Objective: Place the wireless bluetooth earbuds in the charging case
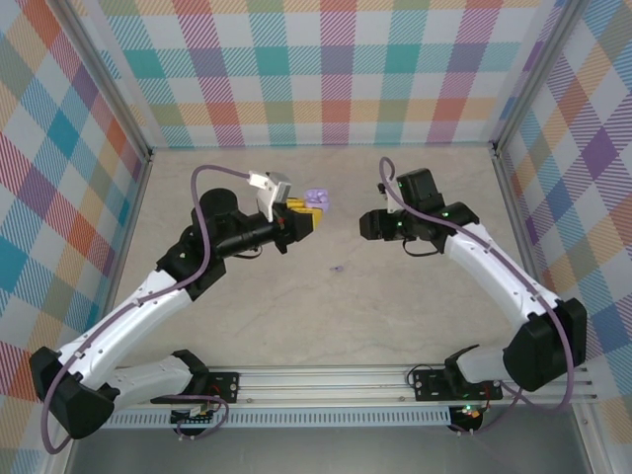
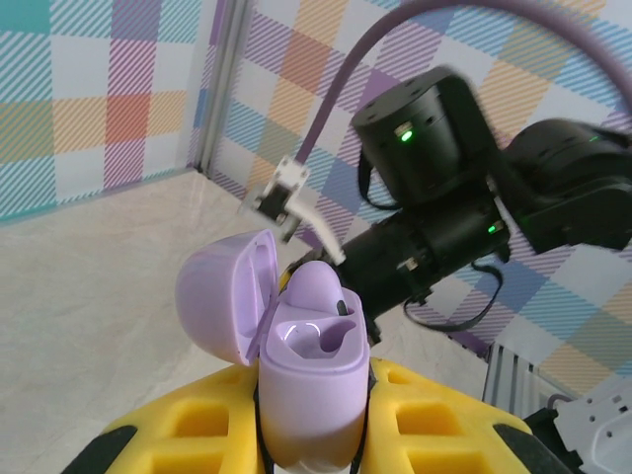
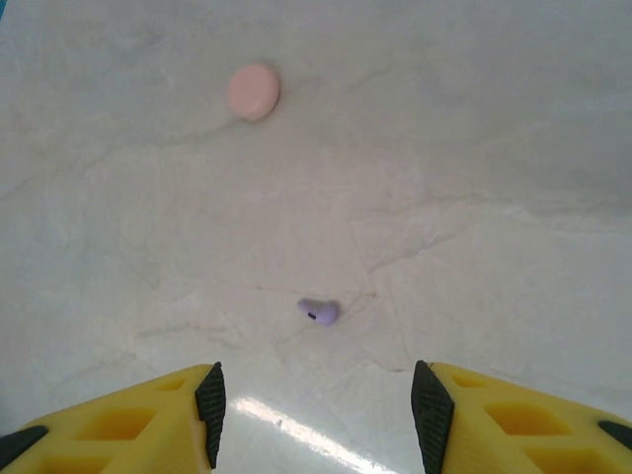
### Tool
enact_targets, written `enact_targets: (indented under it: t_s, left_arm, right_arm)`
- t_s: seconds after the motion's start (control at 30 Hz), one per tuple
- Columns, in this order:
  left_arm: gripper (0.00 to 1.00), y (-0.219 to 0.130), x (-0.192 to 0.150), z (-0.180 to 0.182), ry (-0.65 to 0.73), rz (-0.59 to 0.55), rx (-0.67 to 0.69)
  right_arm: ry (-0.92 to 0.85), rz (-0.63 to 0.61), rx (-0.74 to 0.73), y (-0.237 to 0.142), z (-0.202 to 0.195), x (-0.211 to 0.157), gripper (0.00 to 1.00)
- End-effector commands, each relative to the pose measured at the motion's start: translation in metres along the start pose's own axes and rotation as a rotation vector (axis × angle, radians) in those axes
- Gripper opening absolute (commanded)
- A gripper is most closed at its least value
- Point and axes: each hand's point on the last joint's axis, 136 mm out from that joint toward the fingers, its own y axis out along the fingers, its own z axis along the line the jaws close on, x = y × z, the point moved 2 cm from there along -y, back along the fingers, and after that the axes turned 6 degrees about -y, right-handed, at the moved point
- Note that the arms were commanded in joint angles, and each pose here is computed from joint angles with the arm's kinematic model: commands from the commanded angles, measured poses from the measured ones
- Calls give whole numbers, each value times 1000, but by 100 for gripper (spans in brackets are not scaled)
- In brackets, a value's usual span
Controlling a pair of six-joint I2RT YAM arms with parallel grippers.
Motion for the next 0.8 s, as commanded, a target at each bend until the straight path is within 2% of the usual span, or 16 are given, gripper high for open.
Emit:
enact_targets:
  t_s: [0.0, 0.2, 0.5, 0.77]
  left_arm:
    - [0, -14, 12, -1, -21, -35, 12]
    - [0, -19, 13, 2, -35, -48, 17]
    - [0, -17, 10, 5, -44, -44, 20]
    - [0, -15, 9, 7, -47, -41, 23]
  right_arm:
    - [-7, 111, 114, 21, 13, -19, 53]
    - [48, 248, 239, 59, 34, -45, 50]
    - [108, 392, 321, 102, 55, -81, 49]
    - [141, 461, 256, 126, 45, -97, 48]
